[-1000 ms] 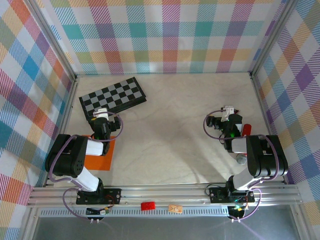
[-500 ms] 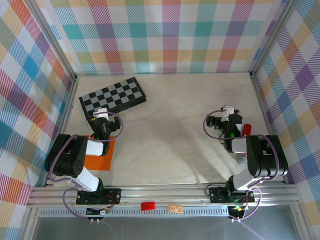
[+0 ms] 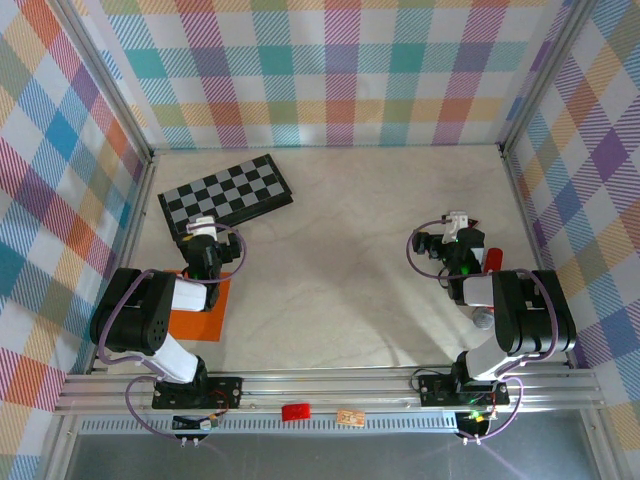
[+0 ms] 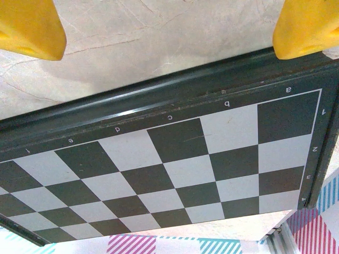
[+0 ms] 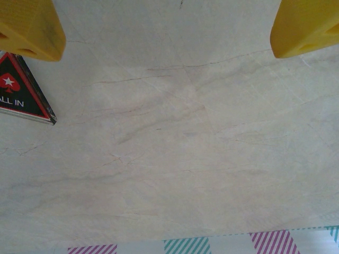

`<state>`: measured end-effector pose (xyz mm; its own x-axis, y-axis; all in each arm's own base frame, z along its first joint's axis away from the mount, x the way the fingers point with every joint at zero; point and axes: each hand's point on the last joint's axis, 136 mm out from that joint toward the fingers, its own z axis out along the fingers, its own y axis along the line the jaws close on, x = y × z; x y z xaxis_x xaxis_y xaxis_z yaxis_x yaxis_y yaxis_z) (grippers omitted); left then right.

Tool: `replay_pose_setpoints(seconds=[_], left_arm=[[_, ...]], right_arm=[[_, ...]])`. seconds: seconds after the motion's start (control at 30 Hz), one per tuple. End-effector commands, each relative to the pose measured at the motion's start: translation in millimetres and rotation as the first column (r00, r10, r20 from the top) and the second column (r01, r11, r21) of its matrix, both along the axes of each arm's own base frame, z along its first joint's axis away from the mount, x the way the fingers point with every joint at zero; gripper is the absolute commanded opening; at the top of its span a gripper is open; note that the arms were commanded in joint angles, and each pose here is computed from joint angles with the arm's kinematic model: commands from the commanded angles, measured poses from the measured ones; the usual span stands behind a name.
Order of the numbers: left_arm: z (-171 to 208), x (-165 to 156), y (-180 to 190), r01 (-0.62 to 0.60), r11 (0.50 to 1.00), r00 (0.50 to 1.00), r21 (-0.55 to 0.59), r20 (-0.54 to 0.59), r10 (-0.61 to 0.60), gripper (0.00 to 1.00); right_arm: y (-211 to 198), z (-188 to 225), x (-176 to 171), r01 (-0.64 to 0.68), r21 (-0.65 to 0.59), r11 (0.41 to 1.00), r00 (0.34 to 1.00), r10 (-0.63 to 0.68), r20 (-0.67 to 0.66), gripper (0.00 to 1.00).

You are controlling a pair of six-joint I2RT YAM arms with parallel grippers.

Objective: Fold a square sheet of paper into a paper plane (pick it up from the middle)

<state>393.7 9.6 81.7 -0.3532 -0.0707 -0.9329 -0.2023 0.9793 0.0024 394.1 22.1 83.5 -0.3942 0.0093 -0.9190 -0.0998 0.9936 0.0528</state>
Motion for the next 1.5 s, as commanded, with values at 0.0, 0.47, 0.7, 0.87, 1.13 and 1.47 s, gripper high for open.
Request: replay_pose_setpoints(seconds=[0.0,0.47,0.7,0.87,1.13,1.47], left_arm=[[4,1,-1,-0.004,1.000,1.000,-0.010,0.026,0.005,1.00],[38,-34,13,-0.065,0.997,0.979,-0.035,0.191,0.070,1.00],[70,-66,44,-0.295,0.944,0.949,-0.146,0.073,0.307,1.00],[55,-105,55,-0.478,0.835,0.878,-0.274,-0.136,0.458,1.00],[13,-112,22,-0.382,0.844,0.909,-0.378,-0.321,0.267,1.00],[-35,-114,22,-0.493,0.768,0.814,-0.409,-0.529,0.240,1.00]], right_arm=[[3,8,4,-0.019,0.000,1.000,0.999,0.019,0.027,0.99],[6,29,-3,-0.037,-0.001,0.999,0.999,0.037,0.032,0.99],[-8,74,-29,0.144,0.163,0.976,0.986,-0.128,-0.109,0.99],[41,105,-66,-0.009,0.436,0.900,0.979,0.098,-0.182,0.99],[90,107,-102,-0.099,0.695,0.712,0.910,0.348,-0.227,0.99],[93,80,-117,-0.032,0.725,0.688,0.878,0.366,-0.308,0.99]])
